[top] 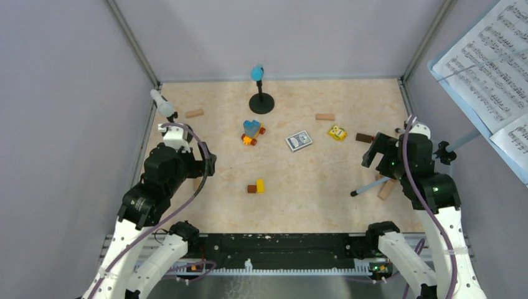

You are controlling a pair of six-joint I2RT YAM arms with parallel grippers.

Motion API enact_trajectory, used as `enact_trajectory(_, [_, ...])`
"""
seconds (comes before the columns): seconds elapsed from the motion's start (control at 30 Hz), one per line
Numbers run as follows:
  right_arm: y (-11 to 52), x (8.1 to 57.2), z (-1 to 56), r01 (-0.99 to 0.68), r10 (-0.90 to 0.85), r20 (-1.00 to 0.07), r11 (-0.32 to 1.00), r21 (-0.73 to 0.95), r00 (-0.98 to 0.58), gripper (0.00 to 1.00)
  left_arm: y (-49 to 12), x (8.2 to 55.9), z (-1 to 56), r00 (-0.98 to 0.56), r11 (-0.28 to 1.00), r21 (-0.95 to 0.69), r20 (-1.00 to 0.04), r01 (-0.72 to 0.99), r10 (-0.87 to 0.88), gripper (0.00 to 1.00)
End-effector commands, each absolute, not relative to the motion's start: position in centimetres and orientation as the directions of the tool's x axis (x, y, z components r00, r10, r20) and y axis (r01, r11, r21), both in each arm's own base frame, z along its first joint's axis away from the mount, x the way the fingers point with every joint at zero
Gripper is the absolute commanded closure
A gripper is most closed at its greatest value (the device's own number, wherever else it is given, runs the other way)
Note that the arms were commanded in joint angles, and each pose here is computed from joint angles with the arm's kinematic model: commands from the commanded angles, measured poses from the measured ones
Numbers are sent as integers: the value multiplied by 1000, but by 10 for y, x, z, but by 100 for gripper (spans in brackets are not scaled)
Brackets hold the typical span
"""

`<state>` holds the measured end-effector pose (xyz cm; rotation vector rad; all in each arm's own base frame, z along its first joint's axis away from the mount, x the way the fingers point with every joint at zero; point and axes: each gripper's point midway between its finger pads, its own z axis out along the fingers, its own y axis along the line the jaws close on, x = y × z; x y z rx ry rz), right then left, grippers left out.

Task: Pack up the instrument practice props

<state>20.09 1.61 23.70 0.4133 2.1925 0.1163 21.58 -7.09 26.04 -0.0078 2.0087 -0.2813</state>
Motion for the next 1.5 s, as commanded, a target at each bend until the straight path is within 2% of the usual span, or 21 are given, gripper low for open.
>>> enact_trajectory(0.0, [8, 200, 242, 324, 381, -754, 917, 234, -535, 3, -71, 224, 270, -394, 972, -201, -909, 119, -140, 1])
enact_trajectory(0.2, [24, 208, 252, 189, 314, -779, 949, 251, -542, 3, -76, 227, 265, -397, 971, -172, -913, 165, -94, 1])
enact_trajectory(0.43, [34, 221, 270, 158, 370, -803, 929, 336, -467, 1, -82, 228, 264, -344, 962, -174, -934, 211, -93, 1])
enact_trajectory(0.63, [-1, 224, 272, 342, 395, -830, 901, 268, -392, 3, -80, 225, 260, -318, 958, -203, -939, 203, -132, 1])
enact_trajectory(0.87, [-49, 211, 287, 552, 397, -888, 805, 215, -232, 4, -81, 220, 262, -290, 951, -220, -945, 219, -152, 1])
enact_trajectory(1.03, [-78, 209, 302, 665, 375, -925, 707, 242, -62, 4, -83, 221, 259, -295, 950, -215, -945, 227, -143, 1])
enact_trajectory(1.23, [-114, 199, 341, 735, 237, -944, 593, 329, 231, 6, -90, 224, 255, -321, 943, -210, -939, 257, -121, 1])
enact_trajectory(1.47, [-141, 182, 346, 854, 56, -957, 439, 279, 284, 6, -93, 221, 259, -298, 935, -200, -948, 294, -109, 1])
